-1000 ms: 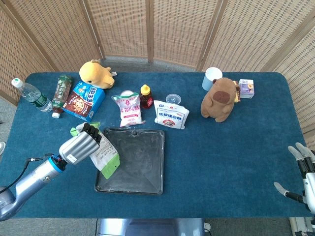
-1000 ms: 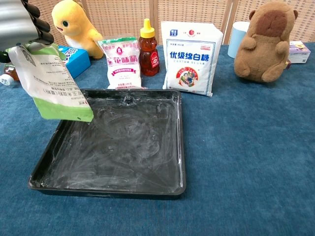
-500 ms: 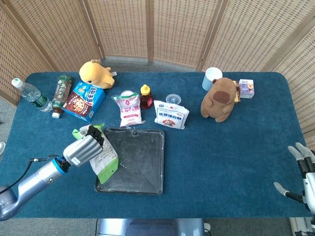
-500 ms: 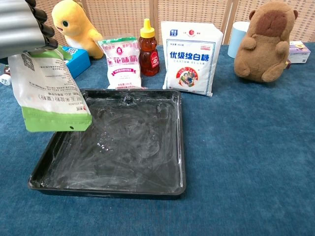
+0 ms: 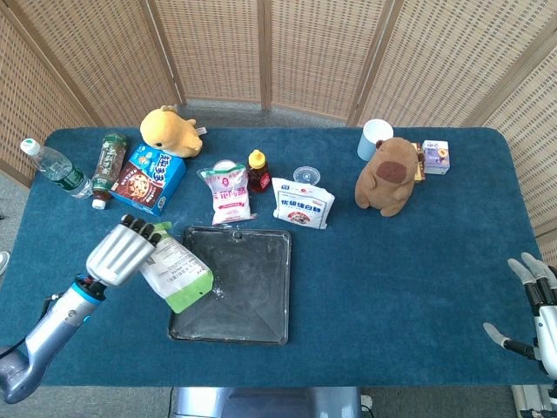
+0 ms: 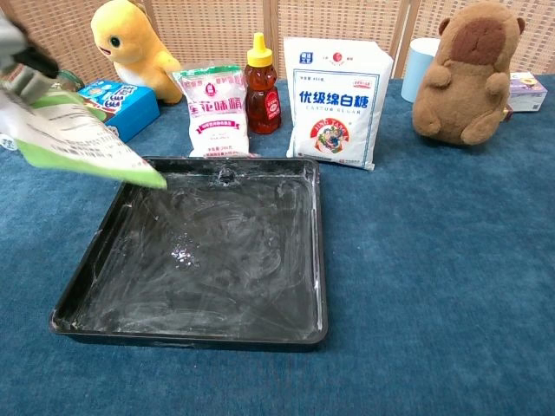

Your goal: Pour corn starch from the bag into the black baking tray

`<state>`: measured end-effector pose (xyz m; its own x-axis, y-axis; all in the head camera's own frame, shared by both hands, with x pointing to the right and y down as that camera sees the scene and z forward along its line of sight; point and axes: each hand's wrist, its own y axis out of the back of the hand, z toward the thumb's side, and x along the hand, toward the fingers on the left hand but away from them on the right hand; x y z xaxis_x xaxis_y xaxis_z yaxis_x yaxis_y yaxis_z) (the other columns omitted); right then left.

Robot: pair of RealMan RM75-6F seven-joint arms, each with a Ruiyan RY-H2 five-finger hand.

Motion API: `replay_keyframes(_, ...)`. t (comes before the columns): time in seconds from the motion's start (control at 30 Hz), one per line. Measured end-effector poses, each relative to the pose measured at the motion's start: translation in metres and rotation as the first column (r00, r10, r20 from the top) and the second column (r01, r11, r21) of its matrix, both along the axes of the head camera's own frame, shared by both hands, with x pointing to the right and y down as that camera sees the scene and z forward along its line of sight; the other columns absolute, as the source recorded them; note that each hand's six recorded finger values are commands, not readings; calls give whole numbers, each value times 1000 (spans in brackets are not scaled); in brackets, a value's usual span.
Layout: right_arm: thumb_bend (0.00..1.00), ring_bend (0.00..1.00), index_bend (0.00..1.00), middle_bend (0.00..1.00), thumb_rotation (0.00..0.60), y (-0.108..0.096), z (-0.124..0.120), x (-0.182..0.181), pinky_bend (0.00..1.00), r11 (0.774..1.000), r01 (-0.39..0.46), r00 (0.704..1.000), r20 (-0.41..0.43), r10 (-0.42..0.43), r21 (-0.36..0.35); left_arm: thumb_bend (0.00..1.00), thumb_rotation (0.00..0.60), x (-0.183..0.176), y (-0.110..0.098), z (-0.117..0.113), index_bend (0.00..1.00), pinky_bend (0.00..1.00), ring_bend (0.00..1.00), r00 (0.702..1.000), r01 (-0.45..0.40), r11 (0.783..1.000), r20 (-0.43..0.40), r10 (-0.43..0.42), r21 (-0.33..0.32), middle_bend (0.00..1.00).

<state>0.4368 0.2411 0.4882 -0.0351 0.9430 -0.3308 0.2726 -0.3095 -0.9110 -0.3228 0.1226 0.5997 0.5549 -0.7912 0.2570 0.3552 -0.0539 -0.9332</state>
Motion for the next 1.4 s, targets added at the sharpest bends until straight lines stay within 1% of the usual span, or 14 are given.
replay_keyframes(0.1, 44, 6, 69, 2, 600, 0, 1, -1, 0, 1000, 2, 1000, -2, -2, -4, 269, 600, -19, 2, 10, 720, 608, 622, 984, 134, 988, -106, -142, -80, 652)
replay_keyframes(0.17, 45, 6, 69, 2, 600, 0, 2, -1, 0, 1000, 3, 1000, -3, -3, -5, 269, 600, -33, 4, 19, 720, 608, 622, 955, 223, 965, -167, -244, -137, 652)
replay_keyframes(0.3, 44, 6, 69, 2, 600, 1, 3, -2, 0, 1000, 4, 1000, -4, -4, -7, 269, 600, -52, 11, 39, 720, 612, 622, 876, 355, 904, -254, -411, -240, 651)
replay_keyframes(0.33, 43, 6, 69, 2, 600, 0, 3, -2, 0, 1000, 4, 1000, -4, -4, -6, 269, 600, -54, 15, 45, 720, 614, 622, 847, 383, 883, -279, -453, -270, 651)
replay_keyframes(0.43, 44, 6, 69, 2, 600, 1, 4, -1, 0, 1000, 1, 1000, -6, -1, -10, 268, 600, -58, 22, 61, 720, 614, 621, 780, 434, 837, -327, -534, -332, 652)
replay_keyframes(0.53, 43, 6, 69, 2, 600, 1, 6, 0, 0, 1000, 0, 1000, -8, 0, -18, 262, 600, -56, 28, 76, 720, 613, 622, 723, 462, 802, -362, -588, -378, 651)
replay_keyframes(0.6, 43, 6, 69, 2, 600, 0, 8, 0, 0, 1000, 0, 1000, -7, 0, -22, 255, 600, -52, 32, 85, 718, 591, 611, 697, 468, 783, -374, -612, -409, 647)
replay_keyframes(0.67, 43, 6, 69, 2, 600, 0, 8, -1, 0, 1000, 0, 1000, -4, 0, -24, 236, 600, -48, 35, 92, 641, 524, 540, 687, 464, 768, -368, -626, -442, 558)
replay_keyframes(0.73, 43, 6, 69, 2, 600, 1, 8, -1, 0, 1000, -1, 1000, -4, 0, -24, 199, 600, -46, 38, 98, 403, 402, 369, 684, 453, 752, -354, -638, -479, 314)
replay_keyframes(0.83, 44, 6, 69, 2, 600, 0, 8, 0, 0, 1000, -2, 1000, -4, 2, -21, 133, 600, -45, 43, 103, 81, 248, 148, 667, 438, 719, -342, -662, -540, 45)
replay_keyframes(0.9, 44, 6, 69, 2, 600, 0, 8, 0, 0, 1000, -1, 1000, -3, 1, -22, 83, 600, -46, 45, 101, 9, 203, 75, 653, 432, 704, -343, -676, -563, 0)
replay_keyframes(1.03, 44, 6, 70, 2, 600, 1, 8, -2, 0, 1000, 5, 1000, -1, -5, -23, 5, 600, -55, 49, 88, 0, 175, 16, 635, 431, 696, -355, -686, -574, 0)
replay_keyframes(1.27, 44, 6, 69, 2, 600, 1, 6, -2, 0, 1000, 6, 1000, 1, -6, -19, 0, 600, -73, 65, 72, 0, 161, 0, 615, 438, 682, -358, -702, -585, 0)
replay_keyframes(1.4, 44, 6, 69, 2, 600, 2, 6, -3, 0, 1000, 7, 1000, 5, -7, -19, 0, 600, -84, 71, 59, 0, 160, 0, 613, 439, 682, -360, -703, -586, 0)
